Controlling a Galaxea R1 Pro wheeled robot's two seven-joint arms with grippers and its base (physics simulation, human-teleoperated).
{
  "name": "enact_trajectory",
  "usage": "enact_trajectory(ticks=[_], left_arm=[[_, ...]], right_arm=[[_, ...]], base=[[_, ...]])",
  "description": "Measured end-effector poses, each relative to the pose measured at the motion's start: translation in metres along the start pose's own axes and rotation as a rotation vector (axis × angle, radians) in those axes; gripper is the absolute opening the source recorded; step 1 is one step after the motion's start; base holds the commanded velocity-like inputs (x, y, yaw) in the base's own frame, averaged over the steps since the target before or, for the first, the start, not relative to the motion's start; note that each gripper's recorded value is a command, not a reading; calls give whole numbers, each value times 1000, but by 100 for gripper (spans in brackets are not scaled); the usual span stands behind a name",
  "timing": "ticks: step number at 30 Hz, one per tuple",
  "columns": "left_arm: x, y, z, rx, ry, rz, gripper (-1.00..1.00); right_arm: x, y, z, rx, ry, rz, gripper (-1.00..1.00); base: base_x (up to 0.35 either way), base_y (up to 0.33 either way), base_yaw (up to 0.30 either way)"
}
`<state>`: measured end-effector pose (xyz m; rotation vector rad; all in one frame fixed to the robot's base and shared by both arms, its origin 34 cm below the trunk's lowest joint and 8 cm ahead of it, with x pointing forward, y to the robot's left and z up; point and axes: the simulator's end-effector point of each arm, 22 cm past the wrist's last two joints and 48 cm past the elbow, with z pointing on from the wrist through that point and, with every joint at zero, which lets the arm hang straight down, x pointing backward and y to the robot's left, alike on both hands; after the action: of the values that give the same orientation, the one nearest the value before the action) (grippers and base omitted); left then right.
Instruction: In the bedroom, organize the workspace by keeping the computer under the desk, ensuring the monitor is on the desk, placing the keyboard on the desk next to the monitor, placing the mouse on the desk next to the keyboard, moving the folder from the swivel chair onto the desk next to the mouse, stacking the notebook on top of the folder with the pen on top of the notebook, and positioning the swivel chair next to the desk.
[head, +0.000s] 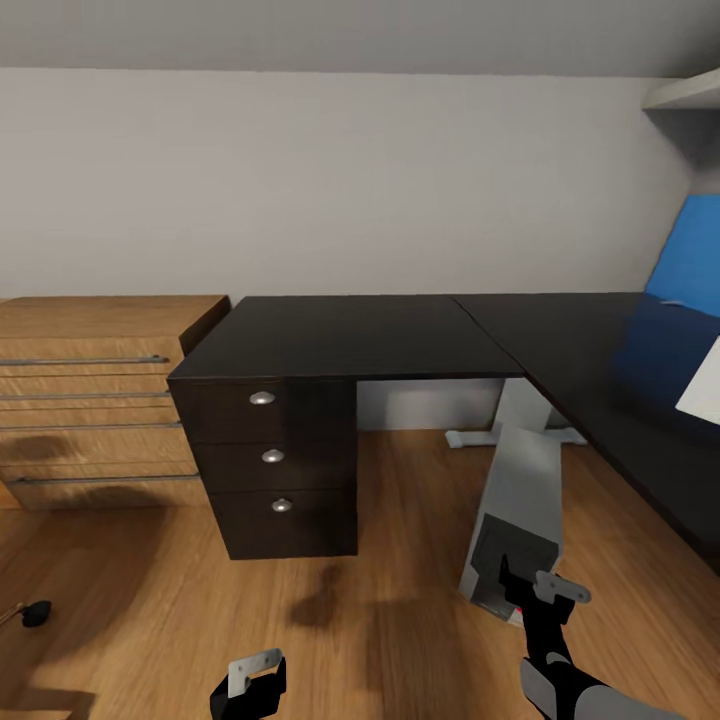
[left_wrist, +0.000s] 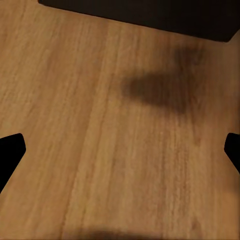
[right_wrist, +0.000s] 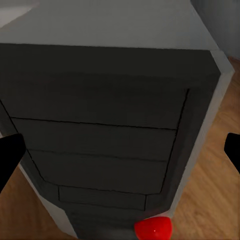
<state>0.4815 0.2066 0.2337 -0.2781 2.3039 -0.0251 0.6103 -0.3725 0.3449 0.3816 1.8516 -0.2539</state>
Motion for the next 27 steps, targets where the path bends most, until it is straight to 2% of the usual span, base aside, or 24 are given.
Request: enact_trajectory(ticks=[13,27], left_arm=[[-3,-1,0,1,-6,-3,100],[23,4,5,-11,45,0,100]], right_arm=[[0,0,0,0,0,0,100],[30,-6,1,10,48,-20,100]], base=[[0,0,-6],[0,0,0]])
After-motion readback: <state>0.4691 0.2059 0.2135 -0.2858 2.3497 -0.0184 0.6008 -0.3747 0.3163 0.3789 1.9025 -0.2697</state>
